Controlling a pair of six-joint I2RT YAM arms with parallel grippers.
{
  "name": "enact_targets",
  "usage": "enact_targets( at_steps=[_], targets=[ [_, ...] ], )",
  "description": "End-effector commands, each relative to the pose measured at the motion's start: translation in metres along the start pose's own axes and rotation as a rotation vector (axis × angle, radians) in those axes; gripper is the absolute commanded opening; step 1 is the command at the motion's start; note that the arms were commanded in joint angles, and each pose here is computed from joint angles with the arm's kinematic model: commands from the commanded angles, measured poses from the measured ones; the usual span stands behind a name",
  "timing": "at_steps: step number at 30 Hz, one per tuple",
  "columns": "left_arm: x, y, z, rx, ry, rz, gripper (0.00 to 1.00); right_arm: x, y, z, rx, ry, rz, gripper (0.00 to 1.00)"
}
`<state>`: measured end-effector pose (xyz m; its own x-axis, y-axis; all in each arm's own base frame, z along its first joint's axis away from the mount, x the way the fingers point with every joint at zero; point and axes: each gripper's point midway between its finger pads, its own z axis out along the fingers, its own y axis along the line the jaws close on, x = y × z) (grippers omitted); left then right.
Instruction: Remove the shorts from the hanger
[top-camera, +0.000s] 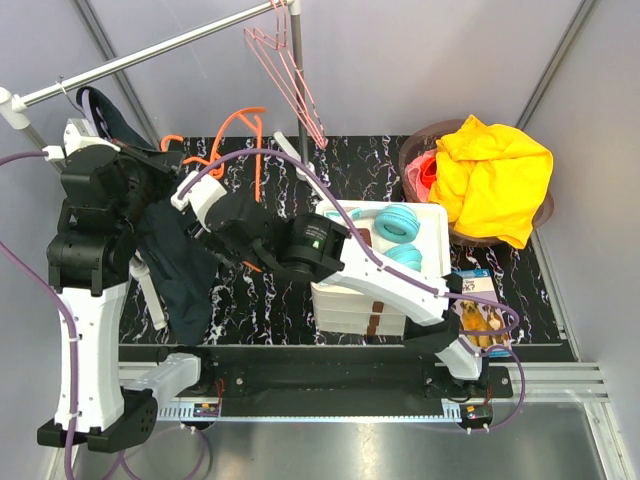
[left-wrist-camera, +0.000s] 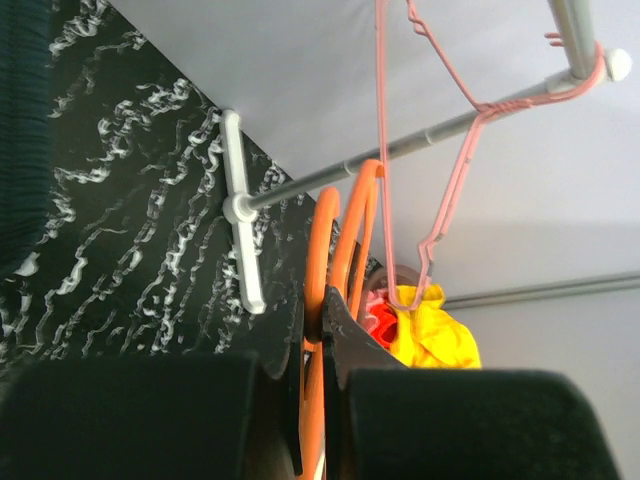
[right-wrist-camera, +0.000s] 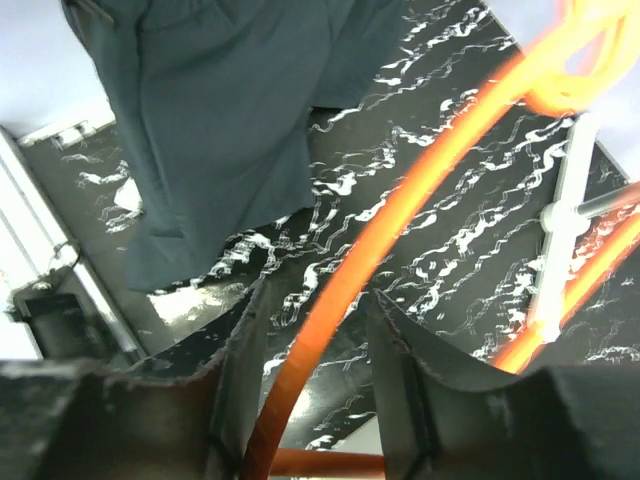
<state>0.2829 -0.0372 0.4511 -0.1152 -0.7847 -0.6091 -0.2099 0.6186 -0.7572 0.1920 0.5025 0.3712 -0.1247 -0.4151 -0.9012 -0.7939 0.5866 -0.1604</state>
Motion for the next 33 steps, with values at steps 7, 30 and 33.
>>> enact_targets(
  at_steps=[7, 30, 33],
  targets=[
    [-0.009, -0.027, -0.03, 0.138, -0.011, 0.023, 0.41, -0.024, -0.011, -0.017, 0.096, -0.106, 0.041, 0.0],
    [0.006, 0.008, -0.186, 0.369, -0.101, 0.306, 0.74, -0.114, -0.048, -0.095, -0.249, -0.389, 0.435, 0.0],
    [0.013, 0.016, -0.193, 0.373, -0.087, 0.288, 0.73, -0.135, -0.059, -0.096, -0.353, -0.43, 0.516, 0.0]
  ],
)
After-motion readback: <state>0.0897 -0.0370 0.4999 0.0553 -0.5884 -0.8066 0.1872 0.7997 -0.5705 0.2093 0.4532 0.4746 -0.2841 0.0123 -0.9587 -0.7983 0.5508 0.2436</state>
